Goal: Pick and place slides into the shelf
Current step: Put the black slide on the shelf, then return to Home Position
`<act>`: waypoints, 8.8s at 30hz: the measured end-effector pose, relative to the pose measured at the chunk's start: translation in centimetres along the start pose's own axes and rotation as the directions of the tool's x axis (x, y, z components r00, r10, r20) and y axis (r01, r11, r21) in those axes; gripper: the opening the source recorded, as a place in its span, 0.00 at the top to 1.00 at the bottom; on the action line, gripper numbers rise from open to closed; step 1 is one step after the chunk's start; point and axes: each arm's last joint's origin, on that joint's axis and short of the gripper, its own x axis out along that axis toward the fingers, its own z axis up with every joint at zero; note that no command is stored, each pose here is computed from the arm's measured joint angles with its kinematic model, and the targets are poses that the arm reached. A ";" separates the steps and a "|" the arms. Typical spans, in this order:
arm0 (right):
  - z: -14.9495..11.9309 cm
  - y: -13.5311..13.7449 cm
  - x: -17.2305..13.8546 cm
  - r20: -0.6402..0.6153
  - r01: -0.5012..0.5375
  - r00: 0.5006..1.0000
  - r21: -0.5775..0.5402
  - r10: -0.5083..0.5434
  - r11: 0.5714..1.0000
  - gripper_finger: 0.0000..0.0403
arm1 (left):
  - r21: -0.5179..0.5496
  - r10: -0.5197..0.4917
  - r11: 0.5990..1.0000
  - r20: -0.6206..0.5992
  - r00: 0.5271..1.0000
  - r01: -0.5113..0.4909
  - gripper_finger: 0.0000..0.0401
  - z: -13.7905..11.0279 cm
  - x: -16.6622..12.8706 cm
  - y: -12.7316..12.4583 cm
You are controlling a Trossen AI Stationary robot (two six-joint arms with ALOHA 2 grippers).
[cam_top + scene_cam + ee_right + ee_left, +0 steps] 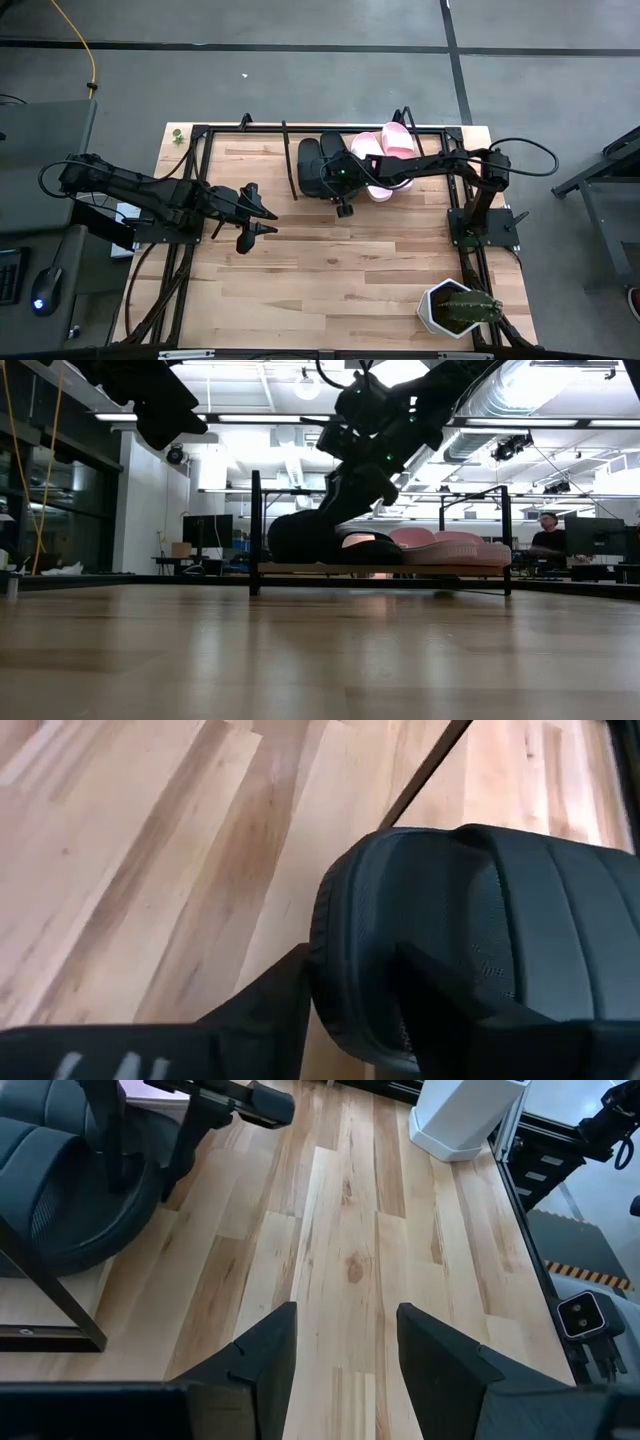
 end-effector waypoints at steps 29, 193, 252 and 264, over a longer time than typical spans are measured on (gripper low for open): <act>1.9 1.2 -1.0 0.060 0.028 0.998 0.119 -0.035 0.992 0.56 | 0.025 0.061 0.998 0.022 0.998 -0.061 0.61 0.1 0.0 0.2; -13.5 14.9 -23.8 0.913 -0.004 0.388 0.141 -0.129 0.990 1.00 | 0.173 -0.228 0.974 0.694 0.683 0.150 1.00 -7.5 -7.9 4.8; -16.6 16.4 -18.3 0.718 -0.075 0.695 0.116 -0.032 0.990 1.00 | 0.221 -0.168 0.974 0.539 0.825 0.054 1.00 -11.1 -3.8 6.1; -16.7 16.4 -18.3 0.715 -0.072 0.699 0.119 -0.035 0.990 1.00 | 0.211 -0.155 0.977 0.541 0.827 0.046 1.00 -11.1 -3.8 6.1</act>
